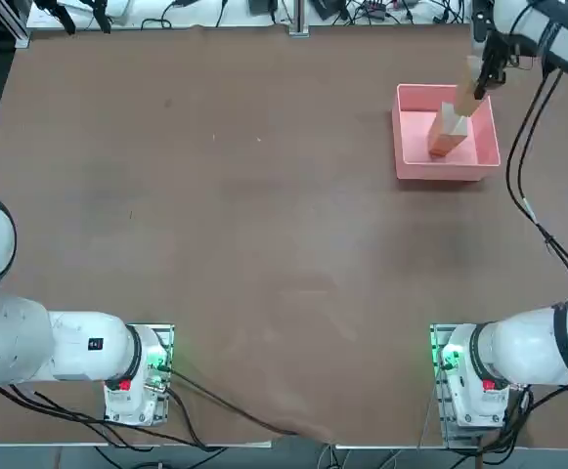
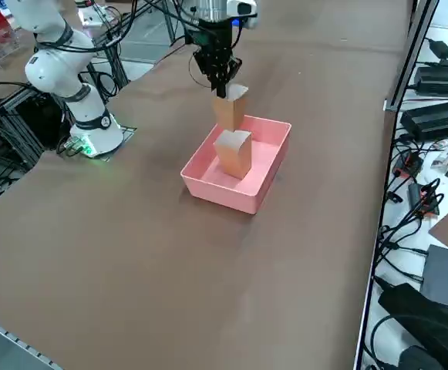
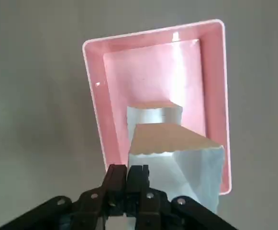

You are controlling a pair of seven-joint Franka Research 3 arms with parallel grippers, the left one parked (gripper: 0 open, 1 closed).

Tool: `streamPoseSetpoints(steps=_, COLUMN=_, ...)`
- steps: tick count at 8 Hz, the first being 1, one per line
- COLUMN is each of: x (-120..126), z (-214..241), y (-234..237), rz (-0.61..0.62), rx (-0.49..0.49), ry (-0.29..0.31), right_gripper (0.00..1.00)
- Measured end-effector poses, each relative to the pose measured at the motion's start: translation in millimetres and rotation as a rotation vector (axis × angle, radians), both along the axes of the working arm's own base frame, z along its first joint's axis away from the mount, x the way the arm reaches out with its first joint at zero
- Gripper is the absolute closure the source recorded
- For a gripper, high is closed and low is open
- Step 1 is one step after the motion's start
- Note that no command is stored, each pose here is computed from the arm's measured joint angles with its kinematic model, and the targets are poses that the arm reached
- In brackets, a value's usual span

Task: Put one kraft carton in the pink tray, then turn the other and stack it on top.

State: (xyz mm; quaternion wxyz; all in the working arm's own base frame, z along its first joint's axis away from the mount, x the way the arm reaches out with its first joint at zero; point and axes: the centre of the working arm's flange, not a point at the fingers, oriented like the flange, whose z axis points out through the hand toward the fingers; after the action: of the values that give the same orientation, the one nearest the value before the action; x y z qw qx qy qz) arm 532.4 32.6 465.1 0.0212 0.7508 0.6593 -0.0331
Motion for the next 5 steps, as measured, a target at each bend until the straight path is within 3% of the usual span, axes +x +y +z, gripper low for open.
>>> streamPoseSetpoints(steps=5, x=-23, z=-42, y=-4, rz=0.073, rx=0.018, ry=-0.081, right_gripper=0.99)
